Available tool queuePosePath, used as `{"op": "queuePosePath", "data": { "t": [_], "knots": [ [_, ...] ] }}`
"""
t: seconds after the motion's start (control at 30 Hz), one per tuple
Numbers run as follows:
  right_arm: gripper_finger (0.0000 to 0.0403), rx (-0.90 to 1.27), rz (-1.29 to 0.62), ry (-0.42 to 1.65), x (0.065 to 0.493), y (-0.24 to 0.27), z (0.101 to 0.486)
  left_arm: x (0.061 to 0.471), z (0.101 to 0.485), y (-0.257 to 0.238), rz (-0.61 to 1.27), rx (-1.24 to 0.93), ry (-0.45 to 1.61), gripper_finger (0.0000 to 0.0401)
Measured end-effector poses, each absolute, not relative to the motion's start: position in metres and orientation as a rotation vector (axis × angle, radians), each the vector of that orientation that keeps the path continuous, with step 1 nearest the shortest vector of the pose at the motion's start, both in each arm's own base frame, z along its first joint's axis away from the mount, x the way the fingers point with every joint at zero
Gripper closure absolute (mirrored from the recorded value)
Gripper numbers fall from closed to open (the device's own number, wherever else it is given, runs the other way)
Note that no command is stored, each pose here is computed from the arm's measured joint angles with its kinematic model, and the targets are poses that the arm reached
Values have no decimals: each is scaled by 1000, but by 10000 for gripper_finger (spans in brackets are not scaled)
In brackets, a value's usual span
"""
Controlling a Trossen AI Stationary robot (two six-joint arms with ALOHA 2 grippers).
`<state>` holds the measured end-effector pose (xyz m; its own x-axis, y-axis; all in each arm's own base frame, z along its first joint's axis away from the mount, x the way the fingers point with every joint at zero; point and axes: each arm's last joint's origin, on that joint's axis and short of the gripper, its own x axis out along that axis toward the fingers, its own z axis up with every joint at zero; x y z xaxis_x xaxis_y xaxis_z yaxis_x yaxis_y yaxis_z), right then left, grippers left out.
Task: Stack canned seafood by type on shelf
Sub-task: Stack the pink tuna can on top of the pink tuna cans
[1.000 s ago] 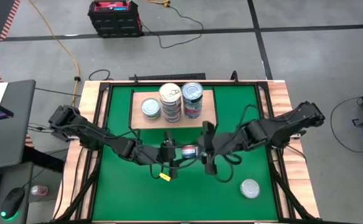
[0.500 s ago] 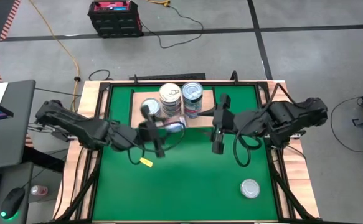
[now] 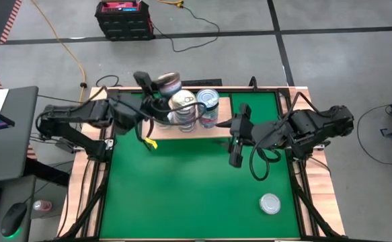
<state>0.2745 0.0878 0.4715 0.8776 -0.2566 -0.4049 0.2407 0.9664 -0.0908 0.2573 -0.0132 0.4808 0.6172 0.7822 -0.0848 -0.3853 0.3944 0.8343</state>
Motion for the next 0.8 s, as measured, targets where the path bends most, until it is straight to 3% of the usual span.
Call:
{"op": "queuePosePath", "data": {
  "t": [0.2, 0.4, 0.8],
  "knots": [
    [137, -9, -293, 424, 274, 87, 471, 262, 476, 3, 600, 1102, 600, 208],
    [137, 31, -309, 415, 276, 87, 469, 267, 474, 2, 390, 1250, 550, 211],
    [137, 57, -331, 416, 283, 90, 456, 267, 468, 37, 269, 1310, 589, 210]
  ]
}}
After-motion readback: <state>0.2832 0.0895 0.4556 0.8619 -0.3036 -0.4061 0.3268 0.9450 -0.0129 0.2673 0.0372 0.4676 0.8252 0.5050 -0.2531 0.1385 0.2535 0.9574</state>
